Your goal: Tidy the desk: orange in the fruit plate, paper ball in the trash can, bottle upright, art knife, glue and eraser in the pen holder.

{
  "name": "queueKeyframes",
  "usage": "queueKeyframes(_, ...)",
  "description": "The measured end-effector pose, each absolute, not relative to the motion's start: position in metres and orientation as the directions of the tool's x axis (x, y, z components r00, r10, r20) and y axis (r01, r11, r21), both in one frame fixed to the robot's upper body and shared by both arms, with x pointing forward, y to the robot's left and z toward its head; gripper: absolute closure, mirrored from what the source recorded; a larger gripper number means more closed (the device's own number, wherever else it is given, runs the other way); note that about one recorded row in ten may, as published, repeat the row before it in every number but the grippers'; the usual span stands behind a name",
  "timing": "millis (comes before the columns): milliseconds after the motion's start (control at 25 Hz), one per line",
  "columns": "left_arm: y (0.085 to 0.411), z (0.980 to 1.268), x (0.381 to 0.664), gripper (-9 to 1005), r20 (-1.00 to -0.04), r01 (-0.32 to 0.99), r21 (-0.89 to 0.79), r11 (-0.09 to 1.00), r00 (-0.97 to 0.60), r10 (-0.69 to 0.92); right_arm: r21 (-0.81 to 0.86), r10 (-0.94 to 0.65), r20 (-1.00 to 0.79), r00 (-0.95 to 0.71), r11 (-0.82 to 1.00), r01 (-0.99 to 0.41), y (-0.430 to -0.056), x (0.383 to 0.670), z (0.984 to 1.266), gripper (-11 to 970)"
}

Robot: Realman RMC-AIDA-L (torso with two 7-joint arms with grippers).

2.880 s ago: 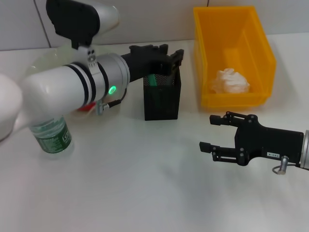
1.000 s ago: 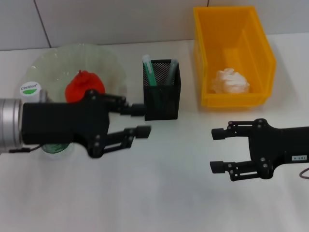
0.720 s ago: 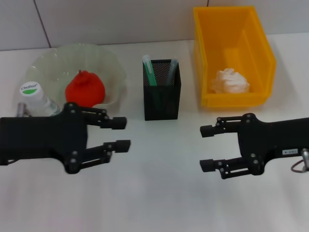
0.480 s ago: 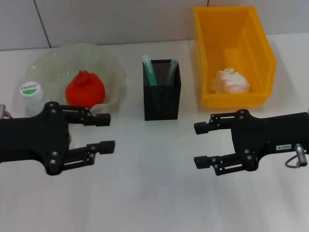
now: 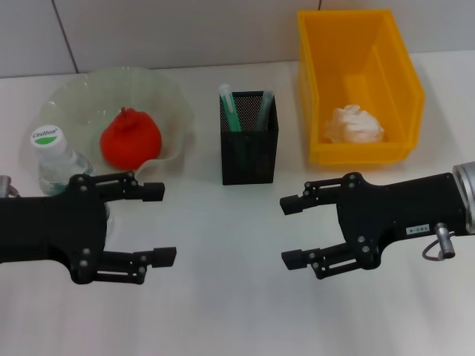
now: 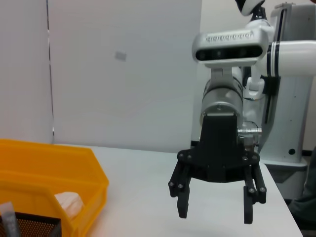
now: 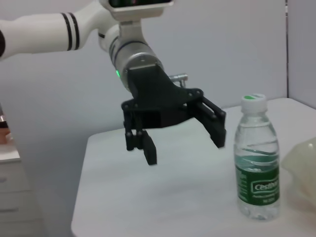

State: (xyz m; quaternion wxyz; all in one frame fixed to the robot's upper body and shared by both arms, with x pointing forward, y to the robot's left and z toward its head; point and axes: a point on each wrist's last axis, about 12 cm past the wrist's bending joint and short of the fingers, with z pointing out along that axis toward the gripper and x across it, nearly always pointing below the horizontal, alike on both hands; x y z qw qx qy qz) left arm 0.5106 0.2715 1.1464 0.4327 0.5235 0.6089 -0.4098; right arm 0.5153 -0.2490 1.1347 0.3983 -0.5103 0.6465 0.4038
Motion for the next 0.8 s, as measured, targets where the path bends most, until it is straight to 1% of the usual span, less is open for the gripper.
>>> queueKeyframes(200, 0.269, 1.145, 0.510, 150, -0.953, 0.993, -0.046, 0.105, -0.075, 0.293, 0.112, -0.336, -0.929, -0.154, 0.141, -0.984, -0.245, 0.515, 1.136, 193)
queueKeyframes(800, 0.269, 1.138, 0.510, 150, -0.941, 0.992, -0.040, 0.118, -0.077, 0.329, 0.110, -0.339, -0.930, -0.142, 0.112, -0.988, -0.232, 0.516, 1.133, 193)
